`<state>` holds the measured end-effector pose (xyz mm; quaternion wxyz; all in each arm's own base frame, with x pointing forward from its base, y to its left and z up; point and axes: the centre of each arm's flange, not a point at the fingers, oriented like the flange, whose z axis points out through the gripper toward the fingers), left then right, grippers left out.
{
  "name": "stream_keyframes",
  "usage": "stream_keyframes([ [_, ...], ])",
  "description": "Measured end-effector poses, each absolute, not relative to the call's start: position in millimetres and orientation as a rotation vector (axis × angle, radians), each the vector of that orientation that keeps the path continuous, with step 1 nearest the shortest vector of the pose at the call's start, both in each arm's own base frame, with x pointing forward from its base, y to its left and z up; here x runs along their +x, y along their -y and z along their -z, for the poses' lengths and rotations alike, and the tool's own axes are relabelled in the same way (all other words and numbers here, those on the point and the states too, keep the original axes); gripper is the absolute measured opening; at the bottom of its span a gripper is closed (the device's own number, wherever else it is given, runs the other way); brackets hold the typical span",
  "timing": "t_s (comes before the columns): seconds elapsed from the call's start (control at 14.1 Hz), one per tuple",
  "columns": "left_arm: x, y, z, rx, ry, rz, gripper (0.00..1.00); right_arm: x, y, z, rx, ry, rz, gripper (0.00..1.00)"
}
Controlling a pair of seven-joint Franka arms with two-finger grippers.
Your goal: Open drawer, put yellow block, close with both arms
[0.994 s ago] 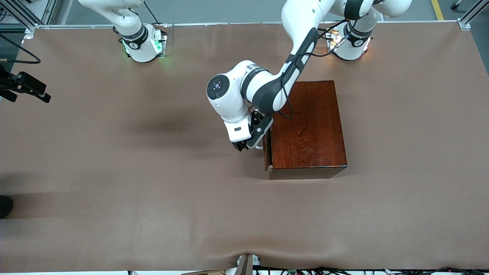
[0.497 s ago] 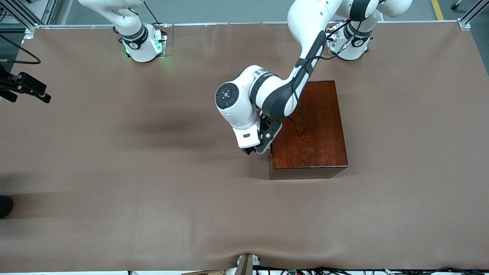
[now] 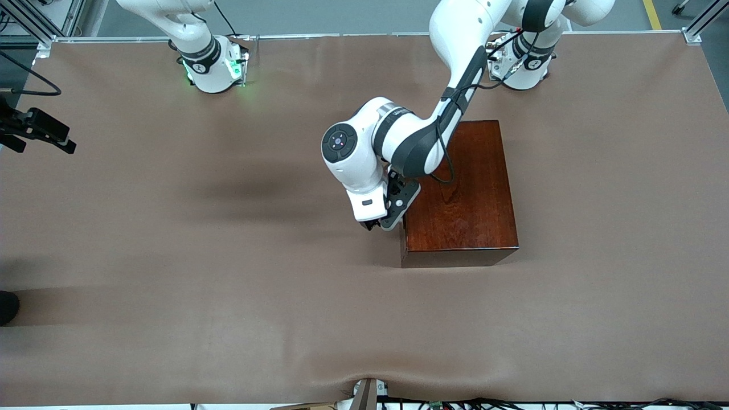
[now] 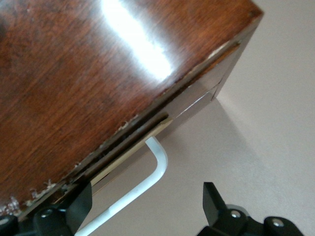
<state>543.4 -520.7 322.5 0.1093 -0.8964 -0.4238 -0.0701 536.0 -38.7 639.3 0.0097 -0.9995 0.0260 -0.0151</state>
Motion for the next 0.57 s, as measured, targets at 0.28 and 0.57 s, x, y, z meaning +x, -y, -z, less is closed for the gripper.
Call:
stream_keyframes([
  [0.28,558,498,-436,-2.793,1.204,0.272,1.0,536,39,-639,-3.121,-0.081,0.047,1.0],
  [0.57,592,407,-542,-2.885,1.185,0.304,1.0,536,38,-639,-3.121,-0.08,0.048,1.0],
])
